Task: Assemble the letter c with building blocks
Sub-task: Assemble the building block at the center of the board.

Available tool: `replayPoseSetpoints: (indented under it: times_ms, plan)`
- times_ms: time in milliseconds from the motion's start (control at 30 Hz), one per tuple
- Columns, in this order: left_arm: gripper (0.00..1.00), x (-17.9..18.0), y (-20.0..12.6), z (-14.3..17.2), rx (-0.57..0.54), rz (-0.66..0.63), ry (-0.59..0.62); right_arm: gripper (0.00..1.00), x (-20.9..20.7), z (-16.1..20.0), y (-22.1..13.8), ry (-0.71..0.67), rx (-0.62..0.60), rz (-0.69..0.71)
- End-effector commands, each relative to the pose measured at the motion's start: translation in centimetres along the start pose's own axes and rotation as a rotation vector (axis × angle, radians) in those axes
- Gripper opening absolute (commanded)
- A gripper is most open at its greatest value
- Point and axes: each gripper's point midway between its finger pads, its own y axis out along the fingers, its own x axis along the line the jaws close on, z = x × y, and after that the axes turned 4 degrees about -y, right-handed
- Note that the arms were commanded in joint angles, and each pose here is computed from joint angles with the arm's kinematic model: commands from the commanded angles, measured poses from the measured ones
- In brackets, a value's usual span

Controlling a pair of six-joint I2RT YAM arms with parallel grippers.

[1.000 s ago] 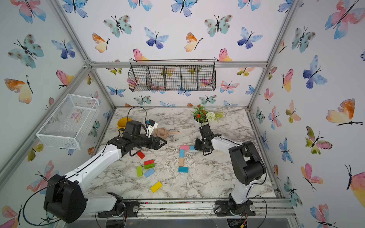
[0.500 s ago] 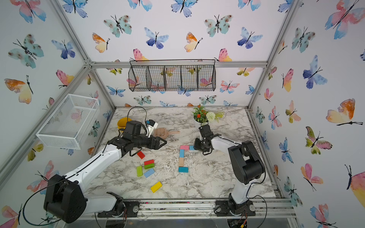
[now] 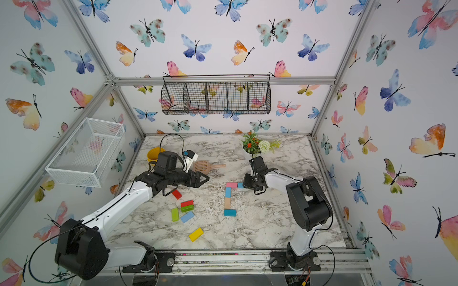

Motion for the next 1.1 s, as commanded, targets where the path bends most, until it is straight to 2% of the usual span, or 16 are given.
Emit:
replayPoseSetpoints:
  times_ms: [0,167,567,700,867,1067]
  plan:
    - [0.81,-0.4,-0.6,-0.4,-0.016,0.015,0.024,0.39,-0.4,0.1,0.4,-0.009,0.014,0.007]
    - [0.81,-0.4,-0.5,-0.3,-0.014,0.015,0.021,0.39,0.4,0.0,0.5,-0.018,0.015,-0.035]
    - [0.81,-0.4,-0.5,-0.4,-0.014,0.014,0.022,0.43,-0.3,-0.3,0.1,-0.016,-0.008,0.009]
    - [0.81,-0.4,-0.5,-0.3,-0.013,0.016,0.021,0.5,-1.1,-0.7,-0.8,-0.011,-0.036,0.067]
    - [0.81,-0.3,-0.4,-0.3,-0.012,0.014,0.02,0.66,-2.7,-1.1,-2.8,-0.001,-0.088,0.17]
    - [0.81,-0.1,-0.4,-0.2,-0.01,0.007,0.018,0.86,-4.2,-0.5,-4.2,0.003,-0.086,0.247]
